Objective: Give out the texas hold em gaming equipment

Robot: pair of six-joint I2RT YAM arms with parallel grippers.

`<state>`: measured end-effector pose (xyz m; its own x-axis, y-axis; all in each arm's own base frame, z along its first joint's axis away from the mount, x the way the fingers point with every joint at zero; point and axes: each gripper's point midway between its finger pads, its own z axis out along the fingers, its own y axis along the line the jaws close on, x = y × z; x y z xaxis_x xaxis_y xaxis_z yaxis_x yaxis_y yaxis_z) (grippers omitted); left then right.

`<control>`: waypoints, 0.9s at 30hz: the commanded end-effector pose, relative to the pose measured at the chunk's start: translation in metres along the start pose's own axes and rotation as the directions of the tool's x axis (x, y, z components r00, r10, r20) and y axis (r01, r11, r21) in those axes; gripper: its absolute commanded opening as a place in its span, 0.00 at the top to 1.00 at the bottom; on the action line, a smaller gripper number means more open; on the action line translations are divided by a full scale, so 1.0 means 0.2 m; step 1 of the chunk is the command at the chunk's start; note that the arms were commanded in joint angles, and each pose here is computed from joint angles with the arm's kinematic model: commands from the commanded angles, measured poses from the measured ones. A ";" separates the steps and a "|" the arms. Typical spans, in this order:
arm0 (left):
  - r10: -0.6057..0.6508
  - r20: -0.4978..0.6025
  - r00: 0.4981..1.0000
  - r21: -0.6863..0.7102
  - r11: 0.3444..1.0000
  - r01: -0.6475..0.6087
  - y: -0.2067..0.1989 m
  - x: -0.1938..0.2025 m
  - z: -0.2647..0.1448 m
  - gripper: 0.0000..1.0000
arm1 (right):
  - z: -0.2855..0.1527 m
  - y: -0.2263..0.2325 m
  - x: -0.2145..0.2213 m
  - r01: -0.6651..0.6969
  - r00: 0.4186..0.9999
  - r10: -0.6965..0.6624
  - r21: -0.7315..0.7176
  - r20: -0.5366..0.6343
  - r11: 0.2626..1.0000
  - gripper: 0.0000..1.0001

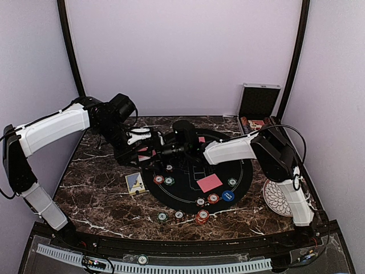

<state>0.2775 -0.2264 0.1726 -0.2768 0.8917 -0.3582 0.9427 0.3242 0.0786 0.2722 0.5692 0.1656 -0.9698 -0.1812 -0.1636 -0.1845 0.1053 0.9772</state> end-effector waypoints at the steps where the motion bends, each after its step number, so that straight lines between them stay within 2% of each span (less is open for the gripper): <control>1: 0.000 0.042 0.999 -0.011 1.000 0.000 0.00 -0.04 -0.07 1.00 | 0.01 -0.07 0.01 -0.003 1.000 0.003 0.052 -0.005 0.999 0.16; 9: 0.005 0.042 0.999 -0.017 1.000 -0.004 0.00 -0.03 -0.07 1.00 | -0.13 -0.14 -0.03 -0.026 0.999 0.021 0.101 0.048 0.995 0.19; 16: 0.005 0.039 0.999 -0.018 1.000 -0.004 0.00 -0.02 -0.07 1.00 | -0.22 -0.06 -0.03 -0.017 0.998 0.013 0.053 0.069 0.998 0.32; 27: 0.006 0.041 0.999 -0.022 1.000 -0.006 0.01 -0.03 -0.07 1.00 | -0.25 0.03 0.00 -0.008 0.998 0.007 0.013 0.061 1.000 0.45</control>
<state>0.2760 -0.2248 0.1715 -0.2790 0.8947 -0.3489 0.9432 0.3236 0.0757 0.2815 0.5267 0.1747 -0.9786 -0.1174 -0.1689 -0.1829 0.1209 0.9757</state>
